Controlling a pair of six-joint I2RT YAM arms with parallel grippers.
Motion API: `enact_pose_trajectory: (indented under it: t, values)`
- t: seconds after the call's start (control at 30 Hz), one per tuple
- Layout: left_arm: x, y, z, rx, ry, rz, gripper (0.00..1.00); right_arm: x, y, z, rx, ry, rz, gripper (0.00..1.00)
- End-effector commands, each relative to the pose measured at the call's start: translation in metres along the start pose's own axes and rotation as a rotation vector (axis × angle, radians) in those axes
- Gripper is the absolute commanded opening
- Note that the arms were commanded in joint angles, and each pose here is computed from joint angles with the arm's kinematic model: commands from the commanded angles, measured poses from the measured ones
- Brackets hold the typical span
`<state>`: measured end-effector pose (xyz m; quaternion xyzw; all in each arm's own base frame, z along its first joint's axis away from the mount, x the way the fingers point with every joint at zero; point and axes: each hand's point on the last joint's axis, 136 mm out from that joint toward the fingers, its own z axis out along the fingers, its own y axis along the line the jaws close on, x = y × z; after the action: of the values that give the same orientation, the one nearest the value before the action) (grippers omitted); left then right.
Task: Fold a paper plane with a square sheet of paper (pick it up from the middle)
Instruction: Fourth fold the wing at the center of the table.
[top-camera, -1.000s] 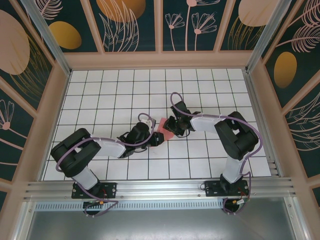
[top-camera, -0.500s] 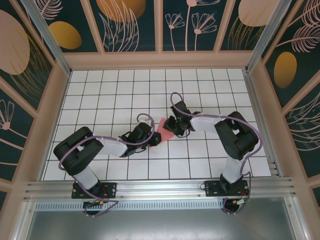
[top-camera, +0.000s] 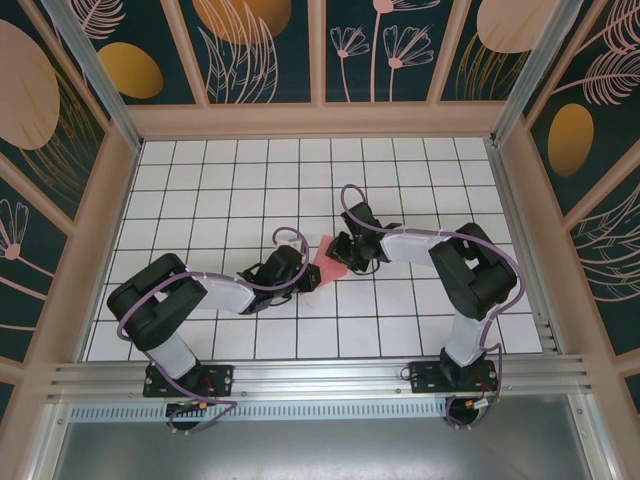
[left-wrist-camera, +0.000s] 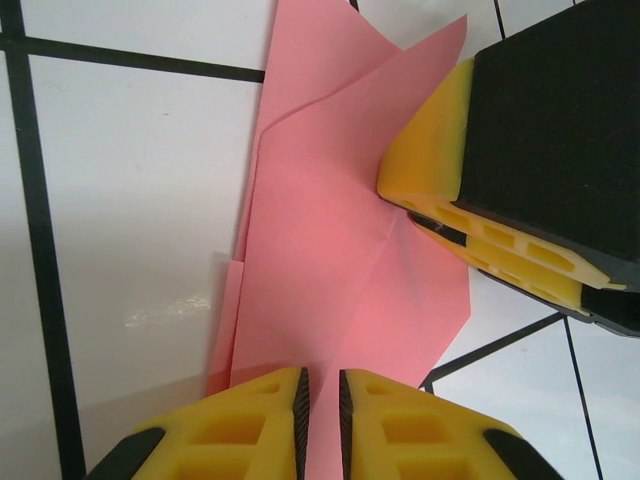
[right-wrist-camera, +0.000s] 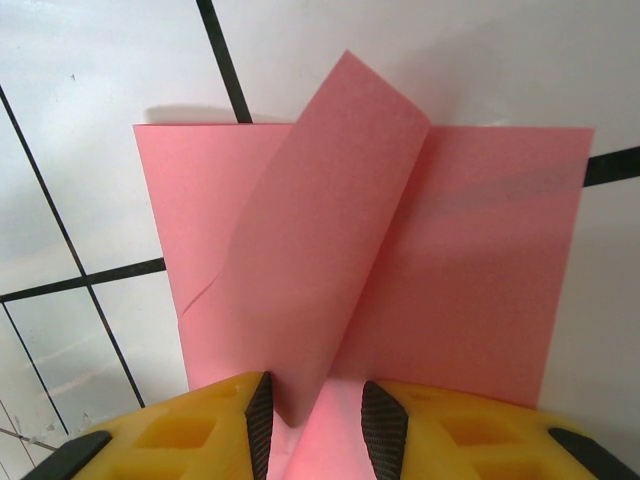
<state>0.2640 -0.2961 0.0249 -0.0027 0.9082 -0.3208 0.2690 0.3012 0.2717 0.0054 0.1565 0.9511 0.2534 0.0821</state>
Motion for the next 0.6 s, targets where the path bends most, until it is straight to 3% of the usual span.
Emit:
enact_pose_trajectory:
  t: [0.0, 0.2, 0.57]
  values:
    - [0.002, 0.014, 0.001, -0.061, 0.007, -0.01, 0.15, 0.049, -0.153, 0.03, 0.513, 0.113, 0.071, 0.38]
    - [0.006, 0.021, 0.002, -0.088, 0.019, -0.014, 0.07, 0.051, -0.156, 0.031, 0.522, 0.119, 0.07, 0.38]
    - [0.01, 0.026, 0.003, -0.114, 0.033, -0.014, 0.03, 0.052, -0.159, 0.033, 0.537, 0.124, 0.072, 0.38]
